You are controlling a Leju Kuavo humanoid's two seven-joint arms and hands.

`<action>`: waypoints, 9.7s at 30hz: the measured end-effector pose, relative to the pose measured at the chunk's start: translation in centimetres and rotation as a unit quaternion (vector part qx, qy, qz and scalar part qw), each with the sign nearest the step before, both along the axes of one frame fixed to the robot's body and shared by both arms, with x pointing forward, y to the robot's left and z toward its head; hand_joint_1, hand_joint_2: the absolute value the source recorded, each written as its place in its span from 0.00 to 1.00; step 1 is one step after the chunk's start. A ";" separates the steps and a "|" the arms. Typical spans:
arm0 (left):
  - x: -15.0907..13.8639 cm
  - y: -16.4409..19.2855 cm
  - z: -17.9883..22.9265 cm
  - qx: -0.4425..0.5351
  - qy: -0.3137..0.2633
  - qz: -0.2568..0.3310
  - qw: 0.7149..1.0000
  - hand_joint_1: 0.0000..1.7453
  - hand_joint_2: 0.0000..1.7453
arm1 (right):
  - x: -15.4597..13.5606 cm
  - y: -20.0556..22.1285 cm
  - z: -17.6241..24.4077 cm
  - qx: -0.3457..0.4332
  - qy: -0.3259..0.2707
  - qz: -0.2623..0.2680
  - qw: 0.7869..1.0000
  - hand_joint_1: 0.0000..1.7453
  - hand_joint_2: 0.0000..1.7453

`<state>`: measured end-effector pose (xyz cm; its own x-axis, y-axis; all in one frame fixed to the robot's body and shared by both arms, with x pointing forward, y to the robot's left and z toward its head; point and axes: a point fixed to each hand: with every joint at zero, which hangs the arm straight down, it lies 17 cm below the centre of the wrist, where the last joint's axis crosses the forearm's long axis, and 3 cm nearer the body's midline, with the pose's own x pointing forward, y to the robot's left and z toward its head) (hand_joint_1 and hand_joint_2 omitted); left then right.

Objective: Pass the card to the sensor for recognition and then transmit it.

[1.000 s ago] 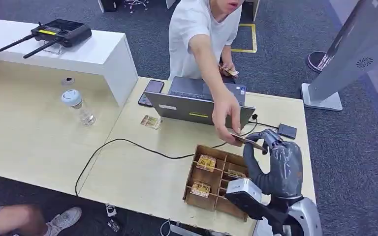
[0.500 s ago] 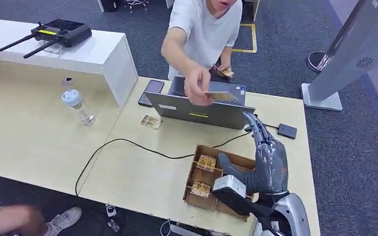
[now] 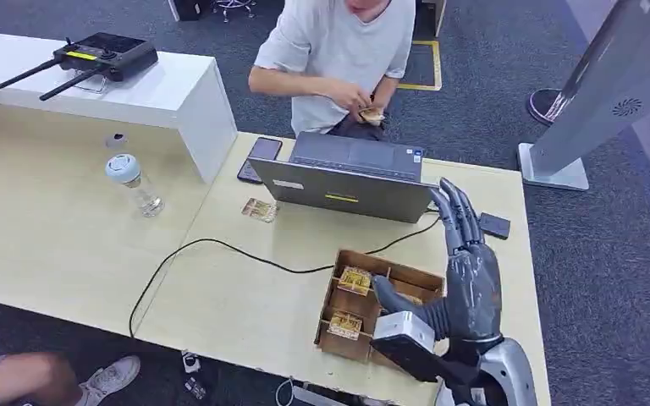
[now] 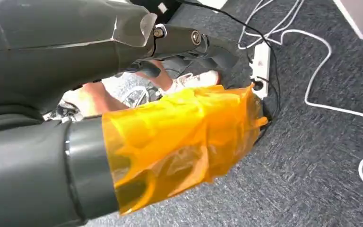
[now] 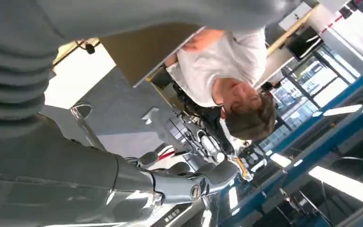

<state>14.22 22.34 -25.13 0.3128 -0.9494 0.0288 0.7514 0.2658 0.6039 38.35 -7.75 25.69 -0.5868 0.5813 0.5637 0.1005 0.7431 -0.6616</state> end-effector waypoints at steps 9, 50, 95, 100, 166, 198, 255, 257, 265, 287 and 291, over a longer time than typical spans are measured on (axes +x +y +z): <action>-0.2 0.4 0.0 -0.002 -0.003 0.022 1.000 0.00 0.00 | -2.8 -0.8 0.8 0.046 -0.007 0.006 0.999 0.00 0.00; -1.8 2.1 -0.1 -0.013 -0.017 0.108 0.994 0.00 0.00 | -9.2 -6.8 -6.6 0.230 0.111 0.009 0.967 0.00 0.00; -1.9 2.1 -0.2 -0.014 -0.013 0.105 0.994 0.00 0.00 | -10.8 -4.1 -11.9 0.227 0.222 0.071 0.946 0.00 0.00; -1.8 2.1 -0.1 -0.014 -0.015 0.102 0.995 0.00 0.00 | -10.9 -4.0 -11.9 0.225 0.222 0.073 0.946 0.00 0.00; -1.6 2.0 -0.1 -0.016 -0.021 0.096 0.995 0.00 0.00 | -10.8 -4.1 -11.7 0.223 0.217 0.071 0.948 0.00 0.00; -1.5 2.0 0.0 -0.016 -0.021 0.095 0.995 0.00 0.00 | -10.7 -4.1 -11.7 0.224 0.215 0.070 0.948 0.00 0.00; -1.4 1.9 0.0 -0.017 -0.024 0.092 0.995 0.00 0.00 | -10.5 -3.7 -11.4 0.216 0.210 0.078 0.950 0.00 0.00; -1.4 1.9 0.0 -0.017 -0.024 0.092 0.995 0.00 0.00 | -10.5 -3.7 -11.4 0.216 0.209 0.078 0.950 0.00 0.00; -1.5 2.1 0.0 -0.015 -0.021 0.096 0.995 0.00 0.00 | -10.5 -3.7 -11.4 0.216 0.210 0.078 0.950 0.00 0.00; -1.4 2.0 0.0 -0.016 -0.024 0.094 0.995 0.00 0.00 | -10.5 -3.7 -11.4 0.216 0.209 0.078 0.950 0.00 0.00; -1.3 1.9 0.0 -0.017 -0.026 0.092 0.995 0.00 0.00 | -10.5 -3.7 -11.4 0.216 0.209 0.078 0.951 0.00 0.00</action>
<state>12.92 24.28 -25.09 0.4781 -0.8746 0.0804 0.6566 0.4168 0.6286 27.88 -11.50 14.28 -0.3186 0.1671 0.9330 -0.2376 0.9388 -0.2493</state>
